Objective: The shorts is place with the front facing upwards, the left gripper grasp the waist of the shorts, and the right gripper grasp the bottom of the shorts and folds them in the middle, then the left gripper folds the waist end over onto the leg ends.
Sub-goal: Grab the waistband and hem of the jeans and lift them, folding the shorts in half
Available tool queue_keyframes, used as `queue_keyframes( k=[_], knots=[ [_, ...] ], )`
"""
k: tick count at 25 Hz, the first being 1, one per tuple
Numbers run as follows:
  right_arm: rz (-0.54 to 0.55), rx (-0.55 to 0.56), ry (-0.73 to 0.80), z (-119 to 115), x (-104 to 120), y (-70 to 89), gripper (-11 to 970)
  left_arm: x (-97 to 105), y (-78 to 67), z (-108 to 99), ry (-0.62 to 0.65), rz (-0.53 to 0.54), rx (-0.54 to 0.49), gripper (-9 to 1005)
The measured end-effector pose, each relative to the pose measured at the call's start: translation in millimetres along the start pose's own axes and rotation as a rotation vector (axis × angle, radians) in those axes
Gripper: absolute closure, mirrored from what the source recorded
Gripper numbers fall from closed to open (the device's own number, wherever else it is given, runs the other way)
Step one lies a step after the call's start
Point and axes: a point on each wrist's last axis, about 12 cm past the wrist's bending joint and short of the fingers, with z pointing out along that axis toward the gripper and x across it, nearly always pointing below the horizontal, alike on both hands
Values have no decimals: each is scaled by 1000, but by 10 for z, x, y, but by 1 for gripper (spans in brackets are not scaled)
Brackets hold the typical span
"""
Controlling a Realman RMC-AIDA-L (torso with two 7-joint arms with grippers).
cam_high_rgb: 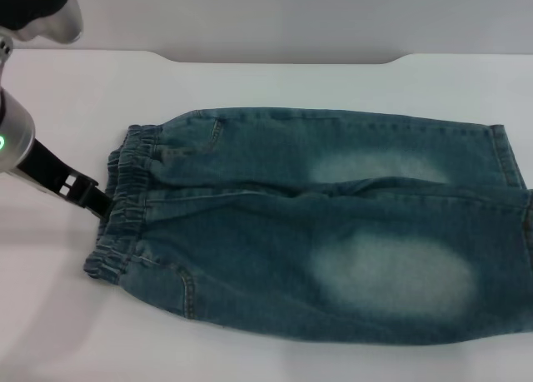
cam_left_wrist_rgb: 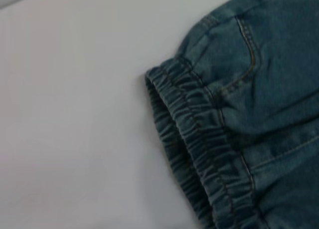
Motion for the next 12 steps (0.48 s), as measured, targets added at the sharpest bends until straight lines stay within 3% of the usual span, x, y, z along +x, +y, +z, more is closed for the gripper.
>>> queue_keyframes(
  k=[12],
  knots=[
    [20,-1,-13,191,84,-8,254,38,-157,239,118,5,18,156]
  ],
)
